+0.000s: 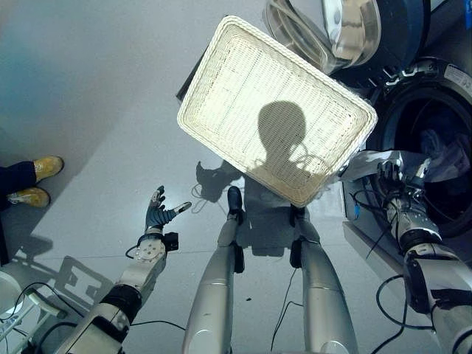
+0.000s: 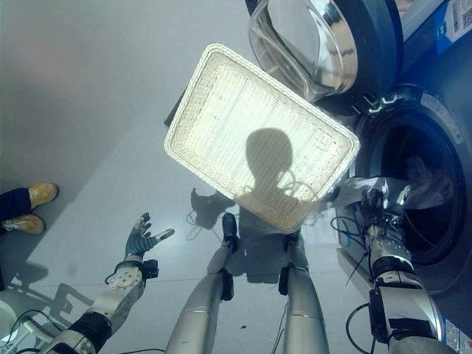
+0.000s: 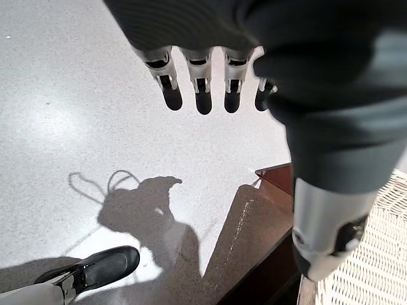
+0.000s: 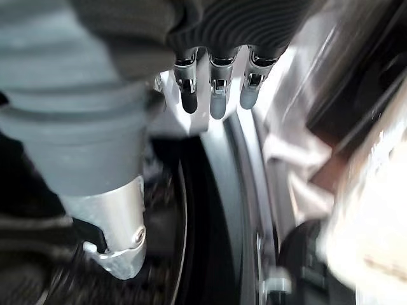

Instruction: Put the clothes into the washing machine.

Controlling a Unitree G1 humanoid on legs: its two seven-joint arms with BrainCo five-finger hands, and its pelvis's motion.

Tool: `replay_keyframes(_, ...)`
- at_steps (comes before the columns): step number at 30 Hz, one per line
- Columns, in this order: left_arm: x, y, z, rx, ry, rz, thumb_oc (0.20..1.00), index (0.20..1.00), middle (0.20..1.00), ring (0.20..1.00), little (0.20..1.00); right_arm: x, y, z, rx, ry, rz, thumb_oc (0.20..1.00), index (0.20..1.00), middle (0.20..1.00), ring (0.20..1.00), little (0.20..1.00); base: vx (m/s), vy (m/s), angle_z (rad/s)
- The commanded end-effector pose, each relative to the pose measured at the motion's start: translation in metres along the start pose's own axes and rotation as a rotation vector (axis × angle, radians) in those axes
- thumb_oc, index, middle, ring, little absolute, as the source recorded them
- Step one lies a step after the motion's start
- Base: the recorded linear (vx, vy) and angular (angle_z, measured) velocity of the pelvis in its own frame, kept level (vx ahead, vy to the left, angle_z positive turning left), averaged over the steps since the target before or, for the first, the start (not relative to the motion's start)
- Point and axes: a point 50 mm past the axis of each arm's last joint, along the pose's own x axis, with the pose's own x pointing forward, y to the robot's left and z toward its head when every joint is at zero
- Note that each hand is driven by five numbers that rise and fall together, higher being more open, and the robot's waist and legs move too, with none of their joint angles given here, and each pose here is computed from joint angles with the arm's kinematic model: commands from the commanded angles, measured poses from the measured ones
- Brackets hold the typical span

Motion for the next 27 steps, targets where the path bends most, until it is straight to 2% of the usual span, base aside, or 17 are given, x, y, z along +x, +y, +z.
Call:
replay_keyframes(1, 0.0, 0.002, -0.004, -0.04, 0.018, 0.034, 1.0, 1.0, 1.0, 1.0, 1.0, -0.003, -0.006, 0.033, -0.043, -0.144, -0.014, 1.0, 1.0, 1.0, 1.0, 1.0, -0.03, 0.068, 0.03)
replay_keyframes(14, 0.002, 0.013, -0.014, -0.029, 0.064, 0.071, 1.0, 1.0, 1.0, 1.0, 1.0, -0.013, -0.037, 0.035, -0.215, -0.137, -0.121, 1.0, 1.0, 1.0, 1.0, 1.0, -0.03, 0.079, -0.02)
replay_keyframes(20, 0.005, 0.016, -0.014, -0.02, 0.079, 0.069, 1.0, 1.0, 1.0, 1.0, 1.0, -0.014, -0.048, 0.03, -0.723, 0.034, -0.215, 1.0, 1.0, 1.0, 1.0, 1.0, 0.0, 0.068, 0.01)
replay_keyframes(27, -0.002, 0.008, -0.027, -0.027, 0.125, 0.028, 1.0, 1.0, 1.0, 1.0, 1.0, -0.024, -0.071, 0.01, -0.979, 0.181, -0.204, 1.0, 1.0, 1.0, 1.0, 1.0, 0.0, 0.059, 0.01)
